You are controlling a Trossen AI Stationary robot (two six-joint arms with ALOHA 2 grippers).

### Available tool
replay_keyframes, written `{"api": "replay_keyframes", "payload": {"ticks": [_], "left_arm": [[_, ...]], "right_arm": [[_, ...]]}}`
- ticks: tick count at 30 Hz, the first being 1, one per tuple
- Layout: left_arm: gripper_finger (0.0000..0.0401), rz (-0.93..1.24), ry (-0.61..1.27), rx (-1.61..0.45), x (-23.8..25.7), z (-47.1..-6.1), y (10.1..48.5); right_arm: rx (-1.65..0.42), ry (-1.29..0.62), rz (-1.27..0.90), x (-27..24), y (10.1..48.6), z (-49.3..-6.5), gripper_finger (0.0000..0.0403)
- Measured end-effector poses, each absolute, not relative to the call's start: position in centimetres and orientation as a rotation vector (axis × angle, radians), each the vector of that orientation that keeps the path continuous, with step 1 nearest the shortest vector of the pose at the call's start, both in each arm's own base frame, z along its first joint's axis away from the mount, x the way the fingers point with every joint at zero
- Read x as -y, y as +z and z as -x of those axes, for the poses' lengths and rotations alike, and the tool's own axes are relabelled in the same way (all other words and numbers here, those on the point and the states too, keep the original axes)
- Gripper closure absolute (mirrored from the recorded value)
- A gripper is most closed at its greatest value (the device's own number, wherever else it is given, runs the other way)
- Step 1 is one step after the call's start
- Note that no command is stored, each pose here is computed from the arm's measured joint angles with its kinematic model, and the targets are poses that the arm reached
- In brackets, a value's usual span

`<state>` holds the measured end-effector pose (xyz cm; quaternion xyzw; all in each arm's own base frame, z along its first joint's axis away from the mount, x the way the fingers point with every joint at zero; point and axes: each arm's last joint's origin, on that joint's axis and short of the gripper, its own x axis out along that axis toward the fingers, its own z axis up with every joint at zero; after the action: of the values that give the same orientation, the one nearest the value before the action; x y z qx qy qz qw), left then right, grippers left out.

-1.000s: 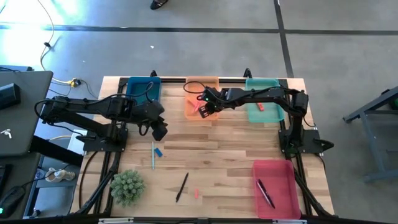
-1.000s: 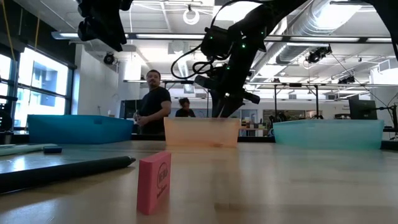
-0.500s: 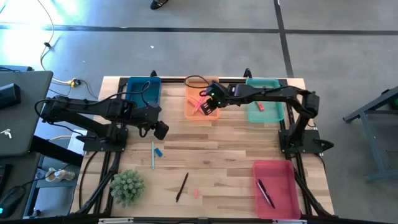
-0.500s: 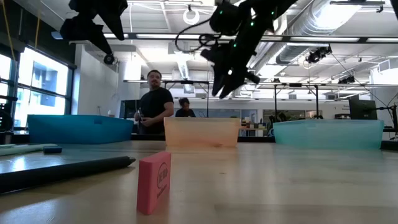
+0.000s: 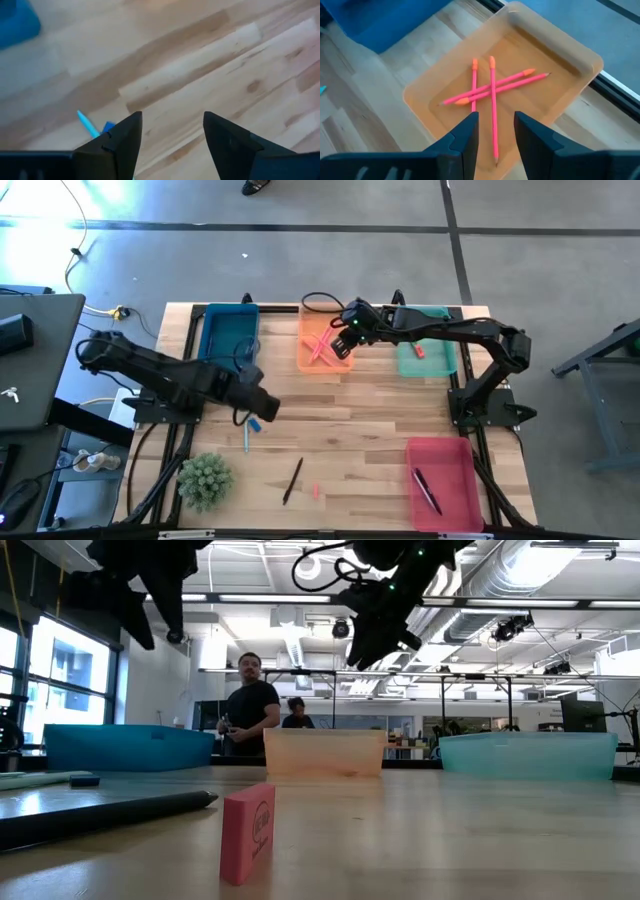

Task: Sort crayons/erasers/pens/pencils in bins
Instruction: Put the blue pen into the pink bin

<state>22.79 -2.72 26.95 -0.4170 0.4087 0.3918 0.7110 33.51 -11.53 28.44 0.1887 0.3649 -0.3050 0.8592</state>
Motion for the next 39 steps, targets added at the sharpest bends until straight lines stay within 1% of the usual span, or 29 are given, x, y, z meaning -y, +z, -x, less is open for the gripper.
{"api": "replay_keyframes", "payload": {"ticks": [6, 8, 12, 14, 21, 26, 39], "left_arm": [[0.0203, 0.952, 0.908, -1.008, 5.0, -23.7, 24.9], [0.0204, 0.961, 0.937, -1.059, 5.6, -23.5, 24.4], [0.0204, 0.999, 0.998, -1.094, 7.1, -23.1, 23.9], [0.0204, 1.022, 1.018, -1.088, 7.8, -22.7, 23.8], [0.0204, 1.121, 1.164, -1.071, 10.0, -20.3, 21.7], [0.0204, 1.167, 1.240, -1.040, 10.7, -19.5, 20.6], [0.0204, 1.265, 1.196, -0.977, 10.2, -19.7, 17.7]], "right_arm": [[-0.801, -0.622, -0.355, 11.5, 28.3, -33.4, 0.0285], [-0.802, -0.622, -0.355, 11.5, 28.3, -33.4, 0.0285], [-0.803, -0.609, -0.361, 11.4, 28.3, -33.4, 0.0285], [-0.806, -0.604, -0.355, 11.4, 28.3, -33.4, 0.0285], [-0.813, -0.582, -0.345, 11.4, 28.3, -33.4, 0.0285], [-0.812, -0.575, -0.348, 11.3, 28.3, -33.4, 0.0285], [-0.804, -0.576, -0.351, 11.4, 28.3, -33.5, 0.0285]]}}
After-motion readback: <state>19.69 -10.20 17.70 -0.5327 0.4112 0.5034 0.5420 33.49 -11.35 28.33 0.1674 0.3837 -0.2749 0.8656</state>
